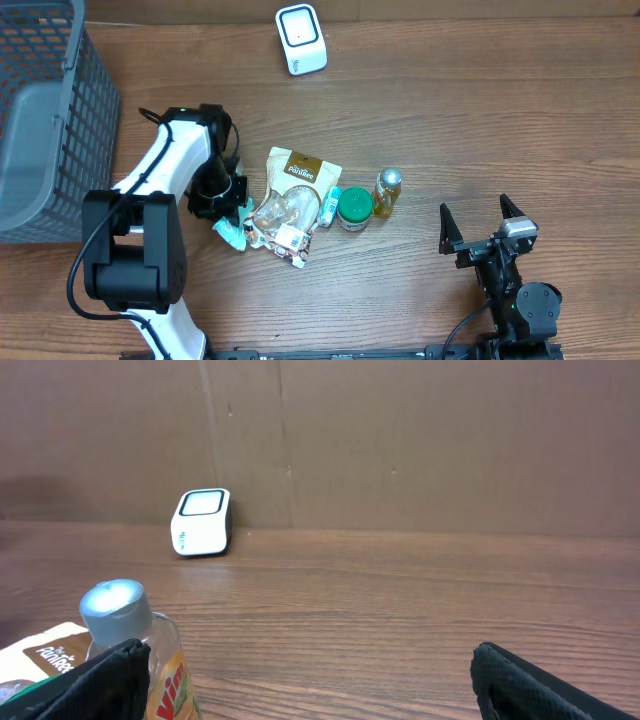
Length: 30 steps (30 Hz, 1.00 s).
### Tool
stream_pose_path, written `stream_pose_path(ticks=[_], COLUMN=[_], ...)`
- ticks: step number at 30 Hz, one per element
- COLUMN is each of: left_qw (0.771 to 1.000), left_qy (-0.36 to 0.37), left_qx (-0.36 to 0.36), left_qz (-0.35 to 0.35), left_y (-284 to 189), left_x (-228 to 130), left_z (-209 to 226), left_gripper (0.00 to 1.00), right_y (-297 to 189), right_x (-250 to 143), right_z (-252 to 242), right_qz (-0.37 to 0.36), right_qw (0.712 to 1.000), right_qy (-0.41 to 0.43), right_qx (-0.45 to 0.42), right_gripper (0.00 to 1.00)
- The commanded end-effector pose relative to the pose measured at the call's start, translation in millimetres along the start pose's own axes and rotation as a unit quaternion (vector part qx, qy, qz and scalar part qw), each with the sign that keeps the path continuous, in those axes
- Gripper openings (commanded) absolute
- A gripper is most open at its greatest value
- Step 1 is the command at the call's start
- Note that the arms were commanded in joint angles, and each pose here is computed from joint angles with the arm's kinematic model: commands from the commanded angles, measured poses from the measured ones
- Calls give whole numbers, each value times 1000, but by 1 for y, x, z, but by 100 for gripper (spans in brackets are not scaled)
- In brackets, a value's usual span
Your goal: Scan the item barcode
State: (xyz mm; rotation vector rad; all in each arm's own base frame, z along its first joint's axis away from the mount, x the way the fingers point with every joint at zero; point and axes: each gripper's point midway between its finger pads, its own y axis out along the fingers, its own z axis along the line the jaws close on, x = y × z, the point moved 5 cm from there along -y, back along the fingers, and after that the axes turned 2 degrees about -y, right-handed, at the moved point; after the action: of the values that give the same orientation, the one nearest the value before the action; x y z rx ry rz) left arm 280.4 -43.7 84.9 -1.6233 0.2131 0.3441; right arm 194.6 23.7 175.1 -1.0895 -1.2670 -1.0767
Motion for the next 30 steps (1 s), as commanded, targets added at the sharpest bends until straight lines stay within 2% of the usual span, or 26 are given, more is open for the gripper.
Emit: stream_pose_path(ticks=[1,3,5,10,12,14,19,20,21,23,25,30], left_qw=[1000,998,997,998,997,998,998,995,984,971,966,965], left_qy=[-3,21,21,8,-10,-19,-4,6,36,61,73,85], left_qx=[-3,-41,-46,12,44,45,-39,-71,-139,-194,-215,-215], left_qz=[27,42,53,67,57,37,-52,-71,-107,-122,-126,-120], left_y=[2,2,1,-6,-18,-32,-73,-81,-93,-99,-99,-82], left_x=[-11,-17,-21,-27,-24,-18,2,6,15,19,21,21], left_z=[-3,-12,-12,4,14,16,-9,-18,-35,-50,-58,-69], left_gripper=[9,8,8,8,8,7,7,7,6,5,4,4], right_y=[0,0,0,0,0,0,0,0,0,0,0,0], right_x=[-2,-2,-2,-2,-2,-2,-2,-2,-2,-2,-2,-2], right_z=[-1,-1,-1,-1,-1,-1,-1,-1,-1,-1,-1,-1], right_qz=[-1,-1,-1,-1,-1,-1,-1,-1,-1,-1,-1,-1], right_qw=[1000,1000,1000,1000,1000,1000,1000,1000,1000,1000,1000,1000], right_qy=[-2,-2,-2,-2,-2,-2,-2,-2,-2,-2,-2,-2], right_qx=[-2,-2,-2,-2,-2,-2,-2,-2,-2,-2,-2,-2], right_gripper=[100,100,100,100,100,100,100,100,100,100,100,100])
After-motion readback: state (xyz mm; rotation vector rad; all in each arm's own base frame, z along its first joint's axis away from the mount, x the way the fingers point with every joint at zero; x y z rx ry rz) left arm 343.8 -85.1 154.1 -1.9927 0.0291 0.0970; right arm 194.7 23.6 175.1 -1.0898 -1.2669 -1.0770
